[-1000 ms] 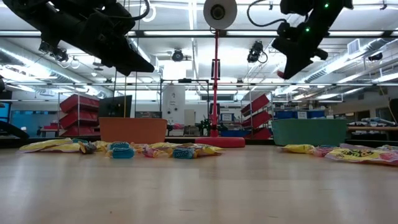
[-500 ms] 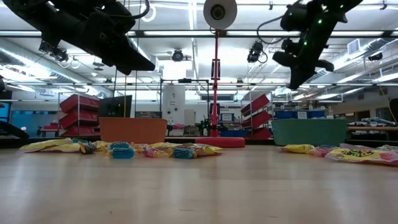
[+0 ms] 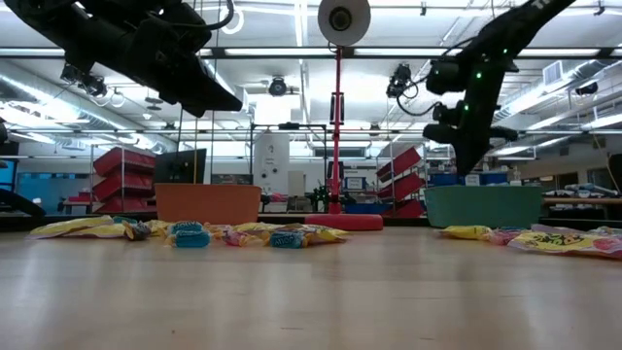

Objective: Sort candy
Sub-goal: Put the small red candy into the green bin, then put the small blue candy into the green bin

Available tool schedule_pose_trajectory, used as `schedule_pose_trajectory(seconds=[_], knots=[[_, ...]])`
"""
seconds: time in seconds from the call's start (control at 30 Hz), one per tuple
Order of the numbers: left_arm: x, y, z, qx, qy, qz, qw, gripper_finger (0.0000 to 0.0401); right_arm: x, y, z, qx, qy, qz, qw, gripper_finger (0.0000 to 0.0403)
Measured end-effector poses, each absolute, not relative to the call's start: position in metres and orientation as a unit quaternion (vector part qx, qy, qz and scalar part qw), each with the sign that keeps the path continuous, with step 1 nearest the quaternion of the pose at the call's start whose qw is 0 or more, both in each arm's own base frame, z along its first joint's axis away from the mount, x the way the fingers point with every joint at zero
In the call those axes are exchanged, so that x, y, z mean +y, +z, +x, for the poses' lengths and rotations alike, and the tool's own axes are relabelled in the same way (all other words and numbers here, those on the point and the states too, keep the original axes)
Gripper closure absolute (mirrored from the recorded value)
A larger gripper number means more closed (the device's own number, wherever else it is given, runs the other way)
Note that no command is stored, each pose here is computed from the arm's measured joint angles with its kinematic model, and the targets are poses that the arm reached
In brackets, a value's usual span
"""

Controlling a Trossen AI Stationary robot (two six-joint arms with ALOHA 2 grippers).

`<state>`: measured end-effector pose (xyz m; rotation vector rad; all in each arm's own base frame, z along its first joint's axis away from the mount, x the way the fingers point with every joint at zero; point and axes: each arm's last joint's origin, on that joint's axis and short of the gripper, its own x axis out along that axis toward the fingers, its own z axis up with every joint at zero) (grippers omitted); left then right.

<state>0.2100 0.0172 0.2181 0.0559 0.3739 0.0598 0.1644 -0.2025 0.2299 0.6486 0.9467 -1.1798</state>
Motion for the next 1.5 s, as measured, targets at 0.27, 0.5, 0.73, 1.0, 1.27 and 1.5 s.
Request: schedule_pose_trajectory(seconds=[0.27, 0.5, 0.73, 1.0, 1.27, 1.5], knots=[[0.017, 0.218, 0.210, 0.187, 0.030, 0.028, 0.982, 0.0378, -0.214, 0.213, 0.166, 0.446, -0.517, 0.300, 0.667, 0.0389], [0.017, 0.218, 0.210, 0.187, 0.030, 0.028, 0.982, 0.0378, -0.216, 0.209, 0.168, 0.452, -0.512, 0.297, 0.667, 0.0388], [0.017, 0.218, 0.210, 0.187, 0.030, 0.027, 0.982, 0.0378, -0.216, 0.208, 0.168, 0.455, -0.506, 0.296, 0.671, 0.0377], [0.017, 0.218, 0.210, 0.187, 0.030, 0.027, 0.982, 0.0378, -0.216, 0.208, 0.168, 0.453, -0.507, 0.299, 0.670, 0.0352], [0.017, 0.218, 0.210, 0.187, 0.030, 0.027, 0.982, 0.0378, -0.216, 0.208, 0.168, 0.450, -0.511, 0.303, 0.667, 0.0327], [0.017, 0.218, 0.210, 0.187, 0.030, 0.027, 0.982, 0.0378, -0.216, 0.209, 0.168, 0.449, -0.512, 0.302, 0.667, 0.0321]])
